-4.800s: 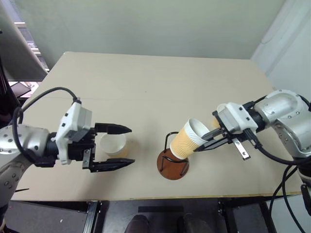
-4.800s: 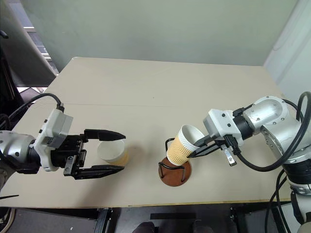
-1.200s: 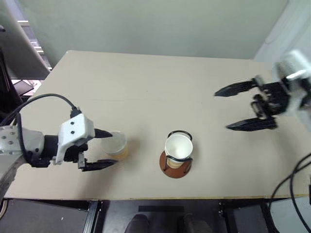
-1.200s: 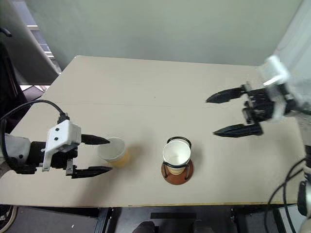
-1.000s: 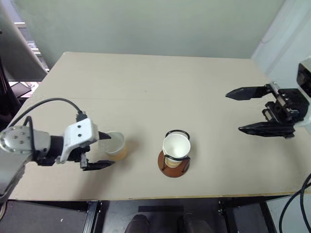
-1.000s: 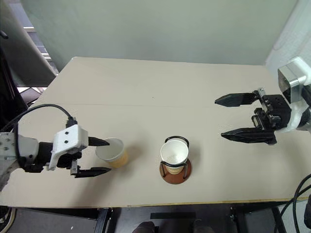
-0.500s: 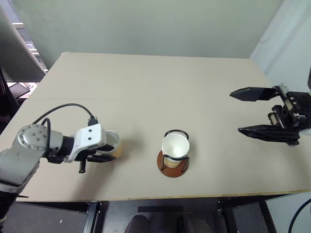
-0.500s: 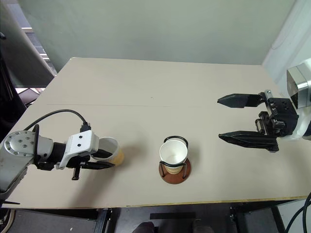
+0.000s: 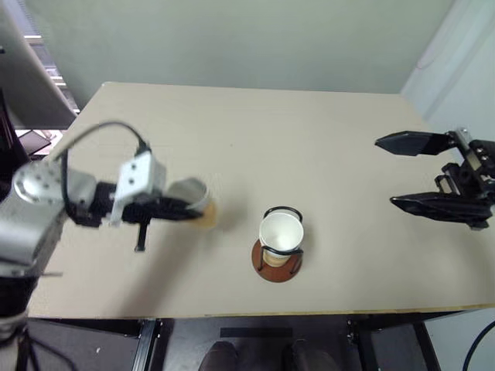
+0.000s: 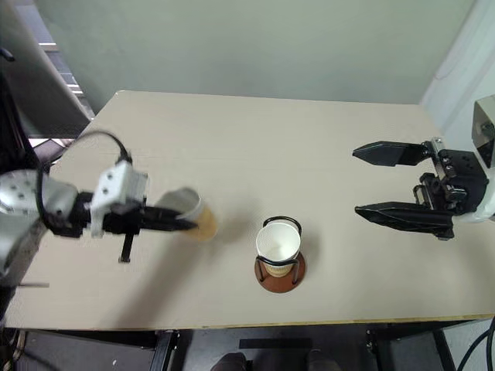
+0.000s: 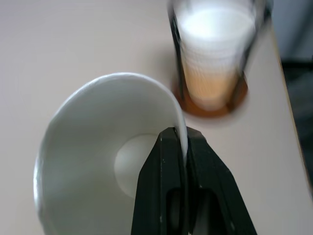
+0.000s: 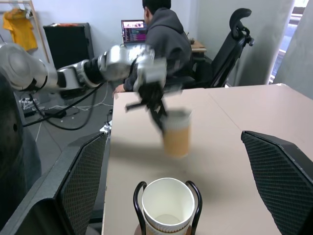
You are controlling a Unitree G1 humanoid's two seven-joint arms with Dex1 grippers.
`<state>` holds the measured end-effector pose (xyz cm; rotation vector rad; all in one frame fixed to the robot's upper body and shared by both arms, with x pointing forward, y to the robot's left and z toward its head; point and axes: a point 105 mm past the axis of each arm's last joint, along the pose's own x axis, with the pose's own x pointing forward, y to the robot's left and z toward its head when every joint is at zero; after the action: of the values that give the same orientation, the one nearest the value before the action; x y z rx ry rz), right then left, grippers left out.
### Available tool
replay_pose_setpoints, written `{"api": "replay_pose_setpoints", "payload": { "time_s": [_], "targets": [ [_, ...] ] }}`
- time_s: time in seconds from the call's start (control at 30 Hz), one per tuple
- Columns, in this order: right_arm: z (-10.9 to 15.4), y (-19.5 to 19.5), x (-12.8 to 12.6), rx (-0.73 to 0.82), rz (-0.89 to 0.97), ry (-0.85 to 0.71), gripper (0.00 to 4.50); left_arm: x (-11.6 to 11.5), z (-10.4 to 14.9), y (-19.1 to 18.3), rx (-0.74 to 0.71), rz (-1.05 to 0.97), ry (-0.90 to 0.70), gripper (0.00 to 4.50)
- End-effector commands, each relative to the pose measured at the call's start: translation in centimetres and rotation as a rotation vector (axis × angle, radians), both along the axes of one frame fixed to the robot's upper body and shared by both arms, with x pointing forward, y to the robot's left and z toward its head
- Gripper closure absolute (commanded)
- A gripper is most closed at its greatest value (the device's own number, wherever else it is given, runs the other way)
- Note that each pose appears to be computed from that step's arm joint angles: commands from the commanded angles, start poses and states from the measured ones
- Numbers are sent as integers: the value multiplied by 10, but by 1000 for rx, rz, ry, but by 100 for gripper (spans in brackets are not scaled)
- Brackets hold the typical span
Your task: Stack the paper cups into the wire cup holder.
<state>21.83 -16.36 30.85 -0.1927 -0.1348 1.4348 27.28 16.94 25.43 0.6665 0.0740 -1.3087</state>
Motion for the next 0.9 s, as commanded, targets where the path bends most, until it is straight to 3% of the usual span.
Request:
{"api": "replay_pose_setpoints", "payload": {
  "time_s": [0.03, 0.17, 0.33, 0.63, 0.9],
  "targets": [
    [4, -2, -4, -21, -22, -56, 0, -7, 30, -28, -57, -186, -52, 446],
    [3, -1, -5, -23, -33, -64, 0, -14, 49, -65, -54, -434, -94, 446],
    [2, -4, -7, -37, -66, -74, 0, -20, 43, -98, 25, -641, -101, 446],
    [1, -10, -11, -55, -127, -81, 0, -19, 18, -104, 166, -714, -99, 446],
    [-4, -12, -12, -70, -155, -77, 0, -17, 3, -111, 175, -746, -85, 446]
  ]
}}
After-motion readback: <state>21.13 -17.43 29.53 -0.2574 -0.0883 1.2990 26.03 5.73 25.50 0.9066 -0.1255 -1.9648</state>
